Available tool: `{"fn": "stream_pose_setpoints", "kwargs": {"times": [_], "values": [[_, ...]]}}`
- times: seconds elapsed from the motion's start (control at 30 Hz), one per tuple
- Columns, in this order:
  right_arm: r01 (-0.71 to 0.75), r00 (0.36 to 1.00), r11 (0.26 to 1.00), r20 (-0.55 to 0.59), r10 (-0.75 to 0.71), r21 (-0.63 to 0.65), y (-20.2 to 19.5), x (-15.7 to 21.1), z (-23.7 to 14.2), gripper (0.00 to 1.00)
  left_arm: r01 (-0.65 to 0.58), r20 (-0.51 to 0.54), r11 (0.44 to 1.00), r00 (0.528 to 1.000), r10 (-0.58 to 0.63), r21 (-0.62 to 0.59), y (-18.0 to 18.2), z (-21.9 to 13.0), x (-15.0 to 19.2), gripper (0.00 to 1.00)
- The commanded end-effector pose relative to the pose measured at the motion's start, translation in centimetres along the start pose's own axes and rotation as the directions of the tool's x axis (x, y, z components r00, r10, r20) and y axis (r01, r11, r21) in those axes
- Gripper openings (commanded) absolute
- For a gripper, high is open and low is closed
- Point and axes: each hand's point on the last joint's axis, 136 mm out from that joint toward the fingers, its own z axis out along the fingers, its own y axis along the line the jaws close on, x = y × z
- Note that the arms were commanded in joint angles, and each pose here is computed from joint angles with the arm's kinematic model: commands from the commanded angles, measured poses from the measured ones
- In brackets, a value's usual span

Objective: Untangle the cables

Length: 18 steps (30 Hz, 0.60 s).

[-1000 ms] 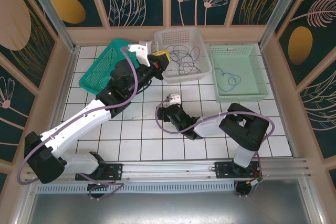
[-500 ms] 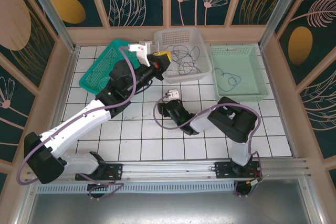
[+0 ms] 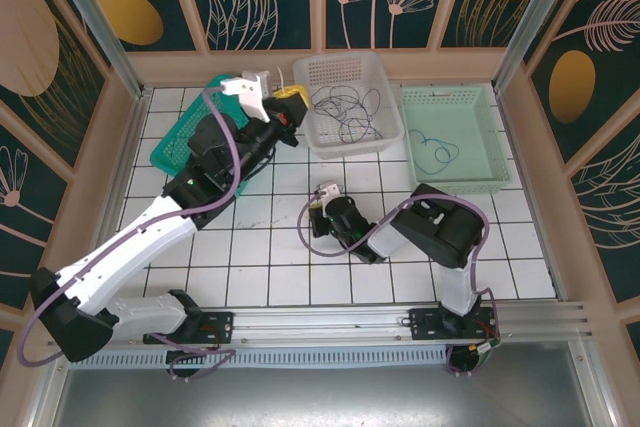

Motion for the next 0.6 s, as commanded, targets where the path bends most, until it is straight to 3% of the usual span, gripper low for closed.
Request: {"fn": "stream_pose_setpoints", "kwargs": {"times": [0.0, 0.2, 0.37, 0.57], "values": [[-0.042, 0.998, 0.999, -0.048, 0.041, -0.014, -0.4, 1.6, -1.9, 0.00, -0.107, 0.105, 0.987, 0.987, 0.120, -0.118, 0.9, -2.1, -5.2, 0.04], [-0.061, 0.997, 0.998, -0.054, 0.061, 0.011, -1.0, 1.9, -3.9, 0.00, -0.195, 0.116, 0.950, 0.967, 0.228, -0.245, 2.2, -3.5, -7.7, 0.02], [-0.071, 0.997, 0.997, -0.022, 0.071, 0.007, -0.7, 0.2, -4.8, 0.00, -0.273, 0.028, 0.870, 0.950, 0.311, -0.411, 6.4, -3.8, -5.4, 0.02], [-0.060, 0.998, 0.998, -0.017, 0.060, -0.018, 0.0, -0.9, -5.3, 0.00, -0.328, -0.110, 0.773, 0.940, 0.322, -0.543, 13.2, -3.5, -2.3, 0.02]]}}
